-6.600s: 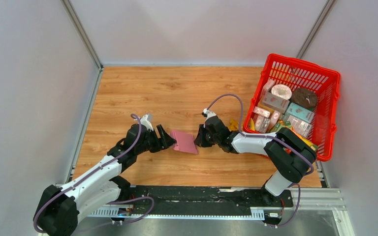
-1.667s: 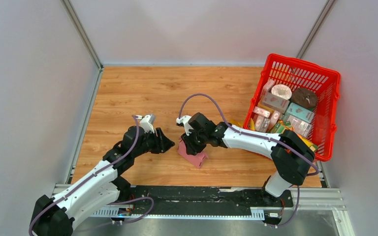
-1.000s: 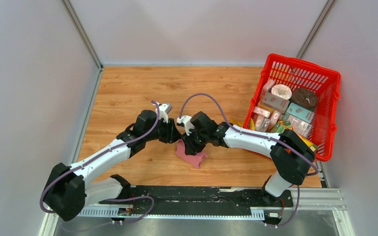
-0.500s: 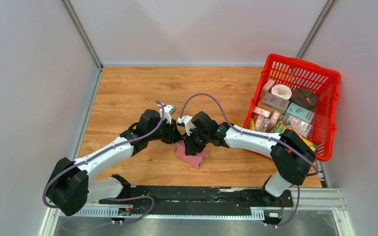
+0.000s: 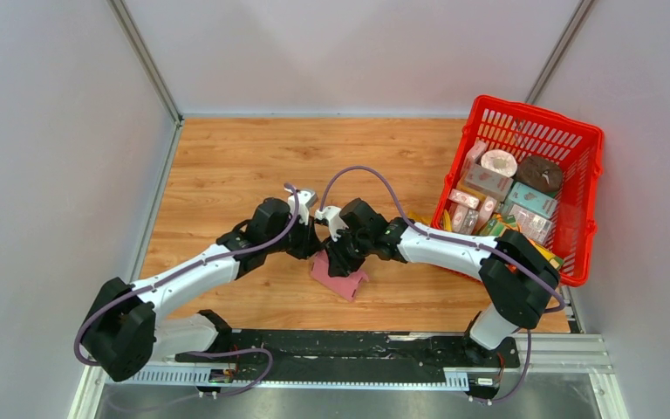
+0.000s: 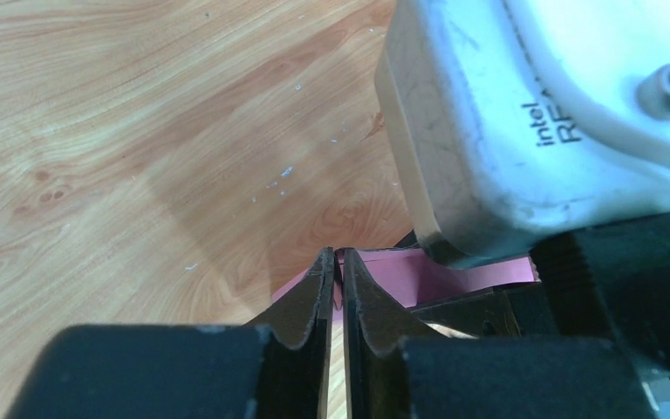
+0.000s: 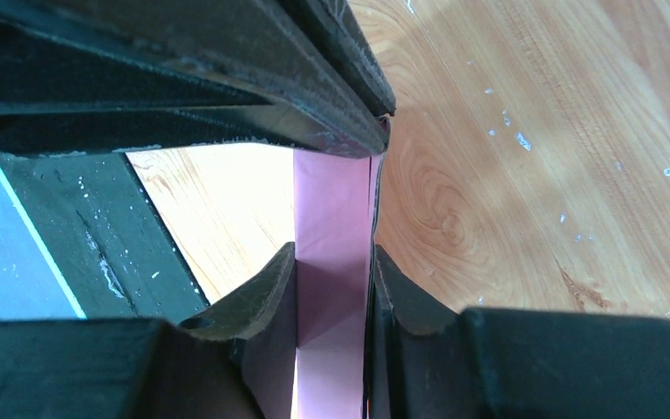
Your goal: Fold the paper box
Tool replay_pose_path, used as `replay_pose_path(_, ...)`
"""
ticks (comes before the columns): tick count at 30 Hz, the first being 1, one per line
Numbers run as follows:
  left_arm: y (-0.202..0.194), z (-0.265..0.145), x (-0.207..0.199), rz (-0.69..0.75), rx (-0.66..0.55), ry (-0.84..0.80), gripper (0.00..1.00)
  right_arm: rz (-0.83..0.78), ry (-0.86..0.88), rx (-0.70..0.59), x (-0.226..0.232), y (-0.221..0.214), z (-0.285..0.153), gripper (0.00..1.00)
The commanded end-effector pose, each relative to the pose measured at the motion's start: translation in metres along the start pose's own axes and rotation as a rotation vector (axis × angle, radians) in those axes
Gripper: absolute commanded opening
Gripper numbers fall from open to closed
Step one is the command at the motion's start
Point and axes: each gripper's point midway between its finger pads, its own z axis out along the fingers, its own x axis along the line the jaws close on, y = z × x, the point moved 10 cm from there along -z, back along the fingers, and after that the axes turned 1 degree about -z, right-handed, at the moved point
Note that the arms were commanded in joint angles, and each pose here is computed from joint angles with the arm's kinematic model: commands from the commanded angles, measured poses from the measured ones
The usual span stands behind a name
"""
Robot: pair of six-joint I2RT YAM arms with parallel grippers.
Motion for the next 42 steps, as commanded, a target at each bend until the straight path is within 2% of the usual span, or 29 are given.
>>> replay_pose_path(1, 0.004, -0.002, -0.005, 0.058, -0.002, 0.016, 0.07, -0.020, 0.008, -0.047, 0.003, 0.007, -0.005, 0.06)
replay_pose_path(8, -0.005, 0.000, -0.010, 0.103, -0.010, 0.069, 0.00, -0.002, -0.033, -0.054, 0.001, 0.010, -0.004, 0.09)
replay_pose_path(20, -0.040, -0.001, 0.003, 0.022, -0.044, 0.106, 0.00, 0.030, -0.196, -0.098, -0.008, 0.023, -0.008, 0.10)
replay_pose_path(24, -0.041, -0.002, 0.001, -0.002, -0.079, 0.077, 0.00, 0.035, -0.236, -0.095, -0.010, 0.023, -0.007, 0.09)
replay_pose_path(34, -0.060, -0.008, 0.012, 0.003, -0.057, 0.141, 0.00, 0.017, -0.245, -0.090, -0.011, 0.025, -0.007, 0.12)
replay_pose_path(37, -0.064, -0.009, 0.014, -0.009, -0.067, 0.147, 0.00, 0.008, -0.265, -0.086, -0.011, 0.029, -0.005, 0.16)
replay_pose_path(42, -0.064, -0.010, 0.013, -0.028, -0.082, 0.147, 0.00, 0.027, -0.319, -0.063, -0.003, 0.037, -0.006, 0.37)
